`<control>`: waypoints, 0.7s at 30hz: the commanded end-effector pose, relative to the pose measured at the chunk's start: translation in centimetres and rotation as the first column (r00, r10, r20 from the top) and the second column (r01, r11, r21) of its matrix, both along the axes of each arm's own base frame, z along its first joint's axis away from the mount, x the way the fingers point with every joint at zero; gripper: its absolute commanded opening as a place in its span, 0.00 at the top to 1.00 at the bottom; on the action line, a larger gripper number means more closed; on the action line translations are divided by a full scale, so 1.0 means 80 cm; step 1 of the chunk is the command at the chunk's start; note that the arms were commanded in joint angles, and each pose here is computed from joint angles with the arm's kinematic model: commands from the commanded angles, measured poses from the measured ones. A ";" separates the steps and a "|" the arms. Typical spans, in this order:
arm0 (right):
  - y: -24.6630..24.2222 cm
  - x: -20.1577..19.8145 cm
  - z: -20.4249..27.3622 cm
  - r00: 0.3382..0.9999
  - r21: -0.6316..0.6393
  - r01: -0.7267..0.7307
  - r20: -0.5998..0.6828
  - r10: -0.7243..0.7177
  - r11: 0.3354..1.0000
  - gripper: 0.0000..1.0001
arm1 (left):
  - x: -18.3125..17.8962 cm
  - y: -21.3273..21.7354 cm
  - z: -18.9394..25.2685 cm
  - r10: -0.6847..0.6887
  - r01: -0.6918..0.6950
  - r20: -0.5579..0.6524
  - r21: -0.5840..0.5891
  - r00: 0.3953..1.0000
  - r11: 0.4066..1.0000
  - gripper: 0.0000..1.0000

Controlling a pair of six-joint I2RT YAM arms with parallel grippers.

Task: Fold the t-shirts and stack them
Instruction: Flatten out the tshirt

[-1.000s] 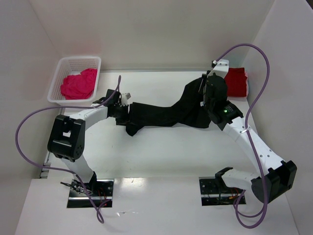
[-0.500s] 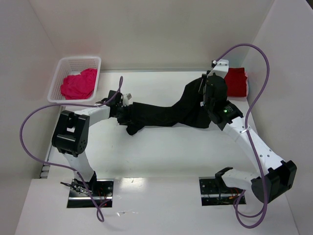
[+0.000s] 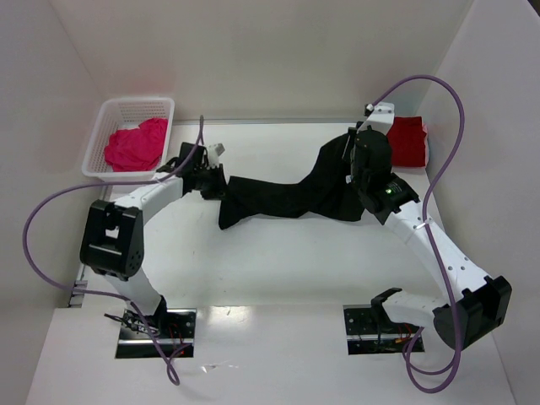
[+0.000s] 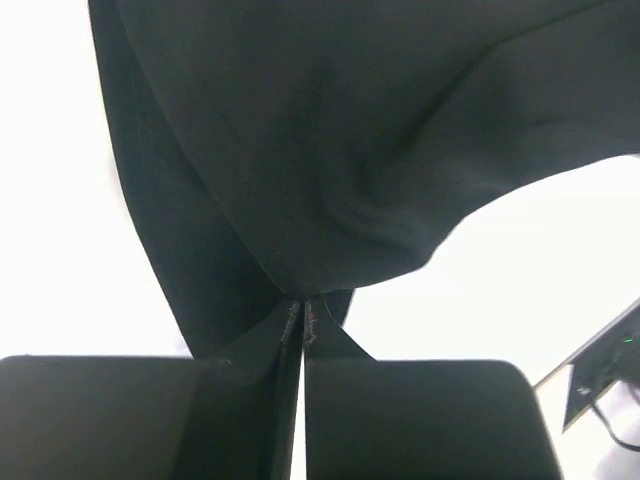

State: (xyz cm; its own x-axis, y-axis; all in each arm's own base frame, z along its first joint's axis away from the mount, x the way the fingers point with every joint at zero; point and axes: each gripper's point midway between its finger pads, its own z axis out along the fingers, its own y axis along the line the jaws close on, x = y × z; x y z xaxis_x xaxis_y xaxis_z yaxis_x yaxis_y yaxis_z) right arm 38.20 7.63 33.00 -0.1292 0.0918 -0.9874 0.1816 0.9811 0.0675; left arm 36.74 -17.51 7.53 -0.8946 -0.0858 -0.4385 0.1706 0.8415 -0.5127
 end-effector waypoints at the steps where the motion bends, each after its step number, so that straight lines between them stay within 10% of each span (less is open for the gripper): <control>1: -0.004 0.003 0.050 0.993 0.059 0.014 0.114 -0.020 0.998 1.00 | 0.027 0.003 0.094 0.019 -0.008 0.177 -0.058 0.984 0.998 0.97; 21: -0.031 -0.002 0.141 0.956 0.075 0.096 0.269 -0.113 0.993 1.00 | 0.039 0.094 0.285 0.183 -0.170 0.492 -0.070 0.851 0.983 0.99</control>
State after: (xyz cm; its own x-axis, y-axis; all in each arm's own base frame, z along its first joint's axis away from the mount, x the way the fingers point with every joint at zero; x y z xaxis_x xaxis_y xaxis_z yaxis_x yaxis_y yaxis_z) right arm 38.35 6.91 38.10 -0.0161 0.0999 -0.9949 0.2022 0.9748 0.0946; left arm 39.18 -11.95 25.23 -0.6508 -0.2267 -0.7246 0.2403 0.8438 -0.4798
